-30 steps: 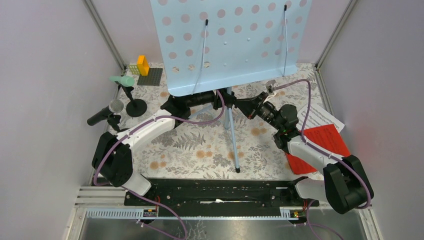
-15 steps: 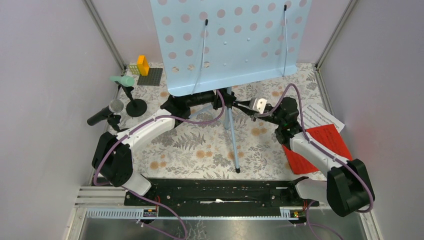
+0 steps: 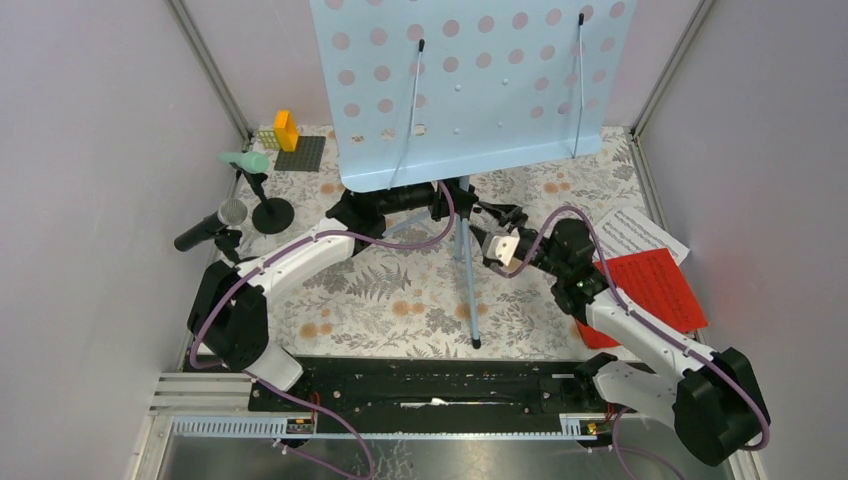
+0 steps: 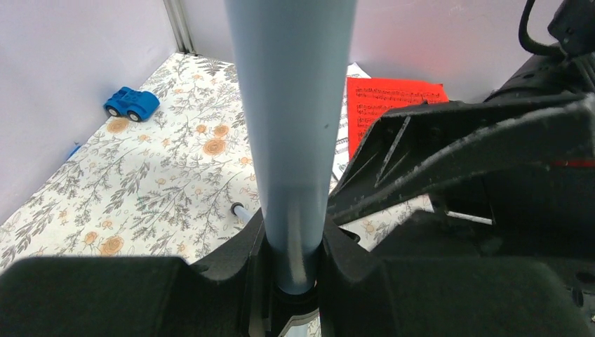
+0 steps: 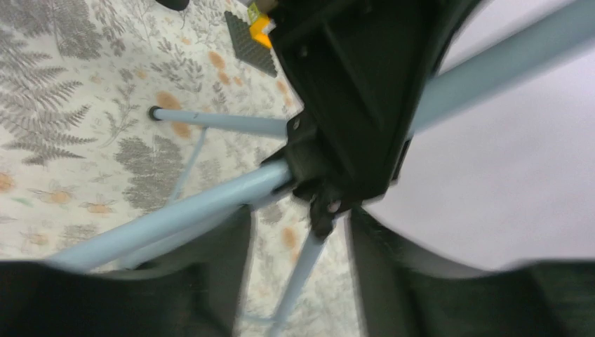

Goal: Pack up the instrument practice props

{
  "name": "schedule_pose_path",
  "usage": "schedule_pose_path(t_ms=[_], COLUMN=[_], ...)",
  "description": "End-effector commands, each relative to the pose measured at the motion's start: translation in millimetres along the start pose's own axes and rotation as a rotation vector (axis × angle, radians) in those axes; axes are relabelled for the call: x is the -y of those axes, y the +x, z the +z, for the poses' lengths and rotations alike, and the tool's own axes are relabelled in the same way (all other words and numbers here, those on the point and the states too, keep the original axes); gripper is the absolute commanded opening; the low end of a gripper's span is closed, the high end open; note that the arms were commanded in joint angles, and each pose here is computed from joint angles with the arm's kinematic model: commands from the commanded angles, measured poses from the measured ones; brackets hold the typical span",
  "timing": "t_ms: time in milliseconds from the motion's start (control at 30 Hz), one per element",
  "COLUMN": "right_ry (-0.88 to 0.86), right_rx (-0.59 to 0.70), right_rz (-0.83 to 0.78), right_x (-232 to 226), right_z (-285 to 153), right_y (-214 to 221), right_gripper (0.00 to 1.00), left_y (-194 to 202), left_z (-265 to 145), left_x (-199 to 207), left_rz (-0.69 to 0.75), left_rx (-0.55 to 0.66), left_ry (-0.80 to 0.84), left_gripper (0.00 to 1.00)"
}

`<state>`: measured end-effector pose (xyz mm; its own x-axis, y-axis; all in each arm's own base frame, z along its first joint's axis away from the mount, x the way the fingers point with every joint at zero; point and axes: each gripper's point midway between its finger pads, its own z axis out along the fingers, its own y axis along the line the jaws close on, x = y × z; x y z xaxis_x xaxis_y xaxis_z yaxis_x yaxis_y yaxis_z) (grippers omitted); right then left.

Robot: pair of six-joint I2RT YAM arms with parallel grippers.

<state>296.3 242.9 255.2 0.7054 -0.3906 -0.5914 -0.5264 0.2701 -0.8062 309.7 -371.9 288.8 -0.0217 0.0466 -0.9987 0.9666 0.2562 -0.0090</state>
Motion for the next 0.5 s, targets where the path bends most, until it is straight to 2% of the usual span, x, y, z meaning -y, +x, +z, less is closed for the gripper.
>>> schedule_pose_path(t_ms=[0,33,67,200,333,367,467], right_ry=[0.088,0.141,0.195,0.378,0.634,0.701,0.853], right_rx=[0.138,0.164,0.187,0.244,0.241,0.221,0.098], right_rz=[0.297,0.348,0.387,0.609,1.064,1.187,1.483], right_x=[-8.5,-5.2,-0.8,5.8,13.4,13.3,5.8], right_z=[-9.8,-15.8,-22.5,-48.2,-68.7,-72.3,-75.9], right_y=[-32.8,-36.1,-39.0,-37.8,-7.4,4.5,36.3], right_gripper=[0.77,0.86,0.89,0.94,0.96,0.94,0.79], left_y=[46.5,46.3,45.8,43.8,44.3,44.3,44.1], left_z=[5.7,5.6,5.0,5.4,5.4,5.2,5.0], left_x=[38.6,37.9,37.5,36.5,36.0,35.9,35.4], left_rz=[-0.138,-0.147,-0.156,-0.157,-0.160,-0.160,-0.162], left_rx=[-0.141,-0.137,-0.135,-0.129,-0.131,-0.131,-0.134], left_ry=[0.130,0.122,0.114,0.108,0.104,0.104,0.102], left_gripper=[0.00,0.00,0.00,0.00,0.00,0.00,0.00])
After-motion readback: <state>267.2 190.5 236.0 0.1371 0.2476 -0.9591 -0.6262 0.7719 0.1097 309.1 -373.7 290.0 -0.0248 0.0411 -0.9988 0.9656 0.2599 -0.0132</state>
